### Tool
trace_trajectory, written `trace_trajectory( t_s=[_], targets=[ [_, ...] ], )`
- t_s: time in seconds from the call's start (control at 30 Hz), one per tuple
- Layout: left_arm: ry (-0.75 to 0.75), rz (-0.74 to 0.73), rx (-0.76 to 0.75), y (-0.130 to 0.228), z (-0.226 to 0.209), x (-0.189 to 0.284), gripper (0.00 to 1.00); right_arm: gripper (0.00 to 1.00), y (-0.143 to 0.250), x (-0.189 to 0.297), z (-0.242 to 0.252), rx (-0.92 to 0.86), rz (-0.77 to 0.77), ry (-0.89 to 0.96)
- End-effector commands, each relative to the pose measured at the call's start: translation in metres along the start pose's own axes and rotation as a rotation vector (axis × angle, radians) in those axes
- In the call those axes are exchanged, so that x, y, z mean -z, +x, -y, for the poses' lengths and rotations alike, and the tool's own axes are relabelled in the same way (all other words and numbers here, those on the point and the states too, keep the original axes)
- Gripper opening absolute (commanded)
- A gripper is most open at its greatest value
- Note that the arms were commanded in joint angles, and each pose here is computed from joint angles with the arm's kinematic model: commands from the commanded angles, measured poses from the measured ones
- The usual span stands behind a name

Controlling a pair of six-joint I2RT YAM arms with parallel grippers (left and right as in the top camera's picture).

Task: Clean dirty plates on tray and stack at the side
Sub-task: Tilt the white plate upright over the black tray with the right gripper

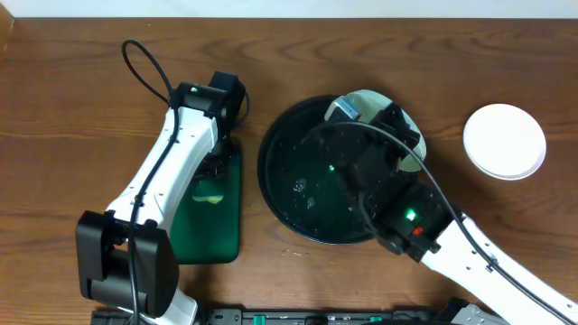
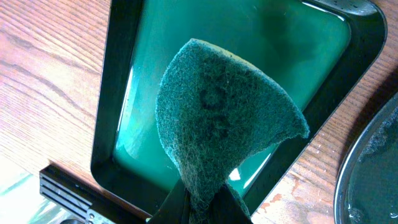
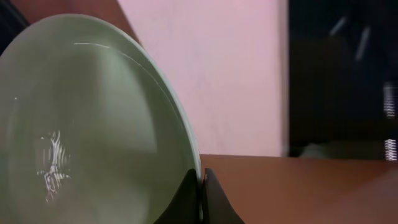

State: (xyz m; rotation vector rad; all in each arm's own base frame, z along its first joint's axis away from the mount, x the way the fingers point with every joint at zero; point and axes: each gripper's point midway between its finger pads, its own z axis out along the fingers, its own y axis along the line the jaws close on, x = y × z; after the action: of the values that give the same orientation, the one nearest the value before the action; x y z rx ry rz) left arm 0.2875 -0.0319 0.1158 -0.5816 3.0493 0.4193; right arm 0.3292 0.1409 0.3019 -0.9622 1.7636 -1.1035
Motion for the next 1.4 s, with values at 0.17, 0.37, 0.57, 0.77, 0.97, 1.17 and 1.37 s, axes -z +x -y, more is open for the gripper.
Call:
trace_trajectory(
  t_s=[0.17, 0.37, 0.57, 0.77, 0.97, 1.17, 1.37],
  targets=[
    [-0.027, 0.007, 0.000, -0.0015, -0.0056, -0.0017, 0.07, 0.01, -0.0028, 0.0205, 0.0332, 0.115, -0.042, 0.139],
    [-0.028, 0.007, -0.001, -0.0015, -0.0056, -0.0017, 0.07, 0.01, -0.0036, 0.0207, 0.0337, 0.115, -0.040, 0.141],
    [-0.028, 0.007, -0.001, -0.0015, -0.0056, -0.0017, 0.07, 0.01, -0.0036, 0.0207, 0.0337, 0.115, -0.040, 0.141],
    [-0.028, 0.007, -0.001, -0.0015, -0.0056, -0.0017, 0.07, 0.01, -0.0035, 0.0207, 0.0337, 0.115, -0.040, 0.141],
    [-0.029, 0.005, -0.001, -0.0010, -0.0058, -0.0022, 0.07, 0.01, -0.0035, 0.0207, 0.0337, 0.115, -0.040, 0.141],
    [-0.030, 0.004, -0.001, -0.0007, -0.0059, -0.0026, 0.07, 0.01, -0.0035, 0.0208, 0.0337, 0.115, -0.040, 0.141],
    [-0.030, 0.004, -0.001, -0.0007, -0.0059, -0.0026, 0.07, 0.01, -0.0035, 0.0207, 0.0336, 0.116, -0.040, 0.140]
  ],
)
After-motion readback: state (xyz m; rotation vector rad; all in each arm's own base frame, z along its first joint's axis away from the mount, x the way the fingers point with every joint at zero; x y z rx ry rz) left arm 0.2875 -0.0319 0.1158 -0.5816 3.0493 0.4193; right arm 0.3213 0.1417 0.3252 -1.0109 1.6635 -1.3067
